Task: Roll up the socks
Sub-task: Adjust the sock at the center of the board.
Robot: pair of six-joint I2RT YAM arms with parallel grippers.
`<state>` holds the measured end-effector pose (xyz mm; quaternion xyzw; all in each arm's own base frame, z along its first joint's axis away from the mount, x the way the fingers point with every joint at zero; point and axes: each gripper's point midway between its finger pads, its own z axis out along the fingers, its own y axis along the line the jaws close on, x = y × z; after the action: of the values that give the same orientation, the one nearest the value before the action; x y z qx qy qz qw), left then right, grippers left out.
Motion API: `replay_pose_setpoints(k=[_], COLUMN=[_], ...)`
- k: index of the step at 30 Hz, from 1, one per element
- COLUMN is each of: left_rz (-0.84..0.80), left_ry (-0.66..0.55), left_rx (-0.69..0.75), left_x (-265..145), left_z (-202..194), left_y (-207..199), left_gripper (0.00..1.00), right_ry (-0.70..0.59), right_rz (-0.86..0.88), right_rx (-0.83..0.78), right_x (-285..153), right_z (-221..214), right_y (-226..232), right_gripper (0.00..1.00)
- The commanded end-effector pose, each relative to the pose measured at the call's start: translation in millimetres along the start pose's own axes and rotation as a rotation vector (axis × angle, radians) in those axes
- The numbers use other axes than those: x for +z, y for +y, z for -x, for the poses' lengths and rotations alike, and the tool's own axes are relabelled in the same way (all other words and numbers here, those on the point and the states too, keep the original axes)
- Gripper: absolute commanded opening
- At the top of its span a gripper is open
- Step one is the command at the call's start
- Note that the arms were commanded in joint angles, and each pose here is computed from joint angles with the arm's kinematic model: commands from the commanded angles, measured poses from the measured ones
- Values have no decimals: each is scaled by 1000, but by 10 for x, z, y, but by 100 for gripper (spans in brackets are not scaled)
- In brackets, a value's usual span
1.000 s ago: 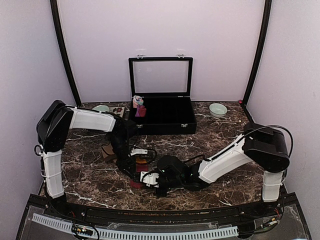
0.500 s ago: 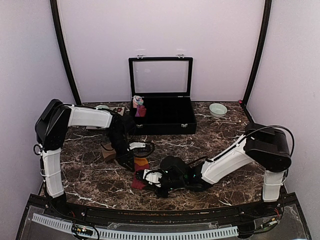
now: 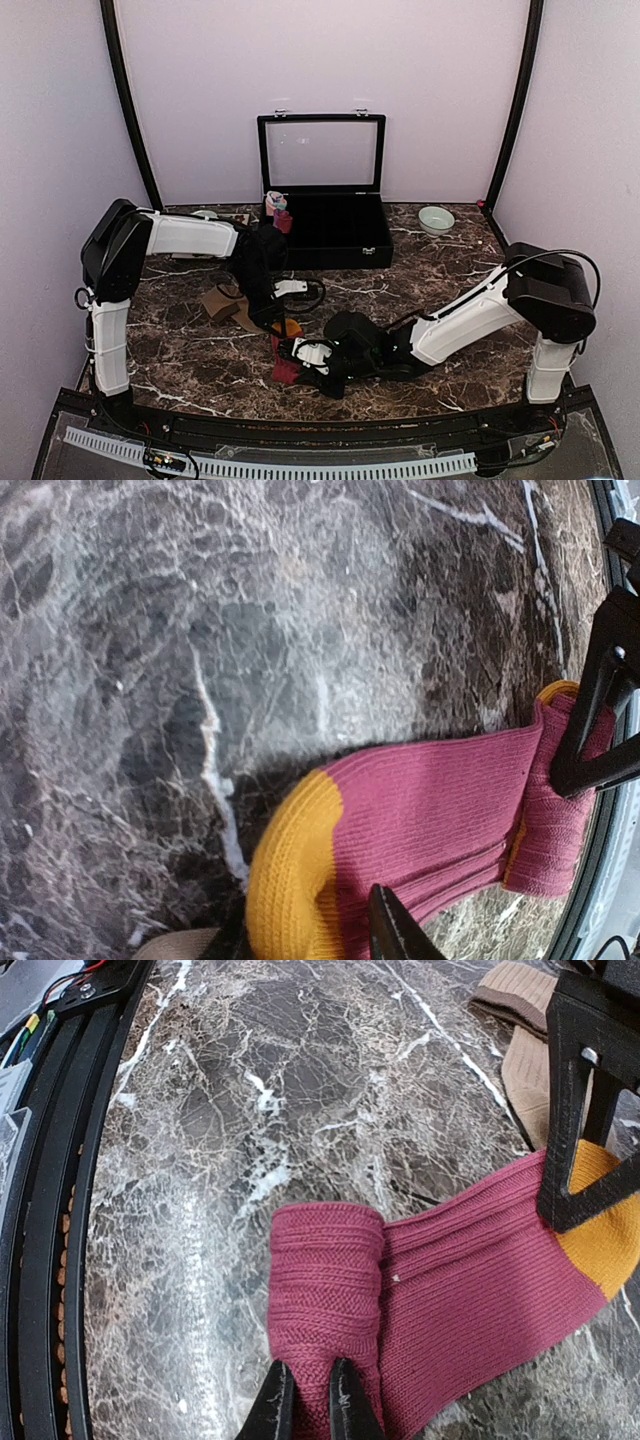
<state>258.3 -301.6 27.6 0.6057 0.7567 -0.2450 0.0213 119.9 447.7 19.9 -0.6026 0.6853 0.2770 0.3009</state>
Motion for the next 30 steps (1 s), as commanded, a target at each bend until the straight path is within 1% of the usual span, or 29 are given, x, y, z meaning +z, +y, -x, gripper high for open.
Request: replay_pose_setpoints(k=[1, 2, 3, 5, 6, 10, 17, 22, 25, 26, 30], left_rz=[11, 8, 1, -18, -24, -28, -32, 8, 25, 30, 93], left_ry=[-13, -23, -30, -39, -39, -57, -103, -124, -135, -130, -76], left_rx=[-4, -4, -2, 4, 10, 45, 107, 149, 150, 147, 127], left_x=[-62, -54, -39, -6, 14, 42, -12, -13, -21, -13, 38], left_z=[-55, -40, -27, 6, 20, 112, 333, 466, 504, 491, 341], left_y=[-61, -61, -68, -86, -93, -119, -183, -114, -79, -68, 59], left_gripper=[35, 31, 25, 7, 0, 0, 0, 0, 0, 1, 15], right_ry=[472, 470, 471, 477, 478, 478, 507, 531, 555, 563, 596], right_rz=[74, 78, 81, 82, 83, 86, 87, 113, 137, 145, 163], right_rx=[101, 99, 96, 93, 93, 104, 178, 240, 283, 303, 400], right_x=[-5, 17, 36, 68, 79, 87, 51, 54, 105, 124, 177], right_z=[-1299, -1278, -1261, -1235, -1221, -1190, -1293, -1399, -1471, -1501, -1646], right_y=[208, 209, 210, 197, 196, 203, 247, 321, 370, 381, 400], right_gripper=[0, 0, 0, 0, 0, 0, 0, 0, 0, 0, 0])
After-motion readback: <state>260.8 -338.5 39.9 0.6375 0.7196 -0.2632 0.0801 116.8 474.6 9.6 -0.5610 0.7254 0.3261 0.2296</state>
